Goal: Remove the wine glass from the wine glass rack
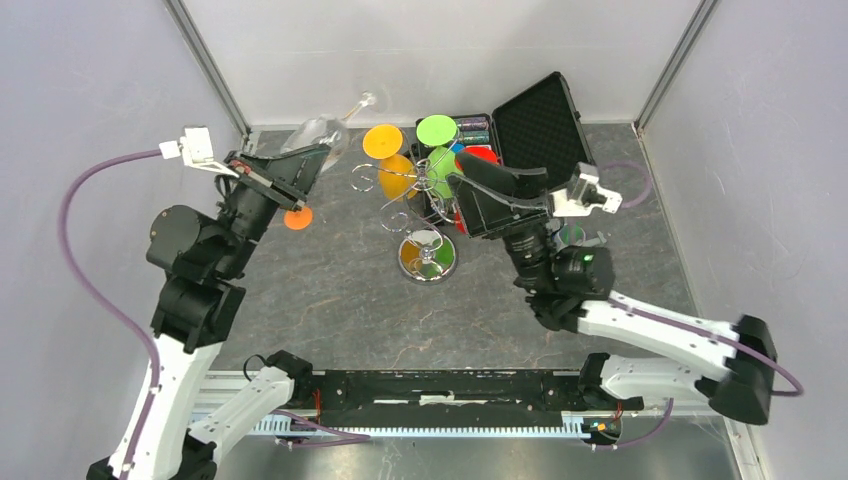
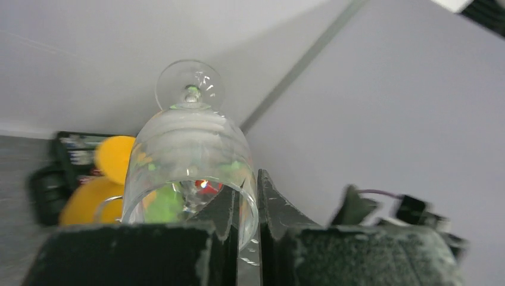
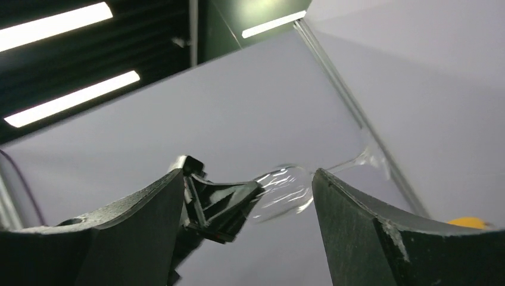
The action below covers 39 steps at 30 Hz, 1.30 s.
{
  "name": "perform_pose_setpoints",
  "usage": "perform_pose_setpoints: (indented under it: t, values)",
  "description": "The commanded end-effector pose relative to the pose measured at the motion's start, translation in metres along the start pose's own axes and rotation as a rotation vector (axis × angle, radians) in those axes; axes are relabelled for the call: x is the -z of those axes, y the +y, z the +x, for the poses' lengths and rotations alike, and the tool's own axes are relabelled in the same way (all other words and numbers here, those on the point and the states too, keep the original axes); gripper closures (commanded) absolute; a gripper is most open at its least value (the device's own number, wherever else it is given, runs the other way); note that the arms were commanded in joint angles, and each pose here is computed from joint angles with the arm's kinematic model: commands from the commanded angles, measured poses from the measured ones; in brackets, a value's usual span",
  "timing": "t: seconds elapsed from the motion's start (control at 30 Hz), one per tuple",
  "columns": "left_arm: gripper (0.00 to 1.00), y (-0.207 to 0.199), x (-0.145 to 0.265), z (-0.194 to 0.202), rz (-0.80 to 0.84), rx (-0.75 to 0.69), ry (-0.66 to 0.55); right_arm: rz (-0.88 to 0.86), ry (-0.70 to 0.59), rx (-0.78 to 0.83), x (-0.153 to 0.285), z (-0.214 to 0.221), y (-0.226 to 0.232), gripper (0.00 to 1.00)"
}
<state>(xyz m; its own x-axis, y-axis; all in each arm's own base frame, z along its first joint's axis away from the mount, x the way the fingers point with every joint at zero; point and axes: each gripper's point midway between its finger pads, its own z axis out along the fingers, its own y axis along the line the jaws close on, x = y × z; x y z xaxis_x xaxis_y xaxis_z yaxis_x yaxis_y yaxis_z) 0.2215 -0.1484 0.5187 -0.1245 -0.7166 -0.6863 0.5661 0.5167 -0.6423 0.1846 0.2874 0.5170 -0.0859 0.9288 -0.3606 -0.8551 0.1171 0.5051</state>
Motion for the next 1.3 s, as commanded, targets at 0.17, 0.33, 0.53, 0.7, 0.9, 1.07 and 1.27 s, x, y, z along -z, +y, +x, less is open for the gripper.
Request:
perform_pose_setpoints:
  t: [0.17, 0.33, 0.53, 0.7, 0.9, 1.07, 1.27]
  values:
    - [0.98, 0.116, 0.057, 0.001, -0.619, -0.424, 0.174, 0.158, 0.693, 0.751, 0.026, 0.022, -0.043, 0.16]
    - [0.98, 0.160, 0.077, 0.036, -0.778, -0.506, 0.404, 0.375, 0.769, 0.933, 0.052, -0.023, -0.072, 0.16]
    - [0.98, 0.196, 0.091, 0.087, -0.826, -0.519, 0.666, 0.495, 0.715, 1.001, 0.065, -0.062, -0.078, 0.15]
    - [0.98, 0.226, 0.093, 0.118, -0.844, -0.494, 0.830, 0.581, 0.747, 1.084, 0.074, -0.069, -0.093, 0.13]
    - [0.98, 0.261, 0.082, 0.114, -0.884, -0.422, 0.860, 0.659, 0.749, 1.173, 0.066, -0.079, -0.104, 0.11]
    - [0.98, 0.294, 0.076, 0.111, -0.952, -0.318, 0.885, 0.679, 0.757, 1.165, 0.042, -0.089, -0.128, 0.11]
    - [0.98, 0.336, 0.088, 0.108, -1.071, -0.263, 0.892, 0.664, 0.785, 1.103, 0.016, -0.096, -0.161, 0.10]
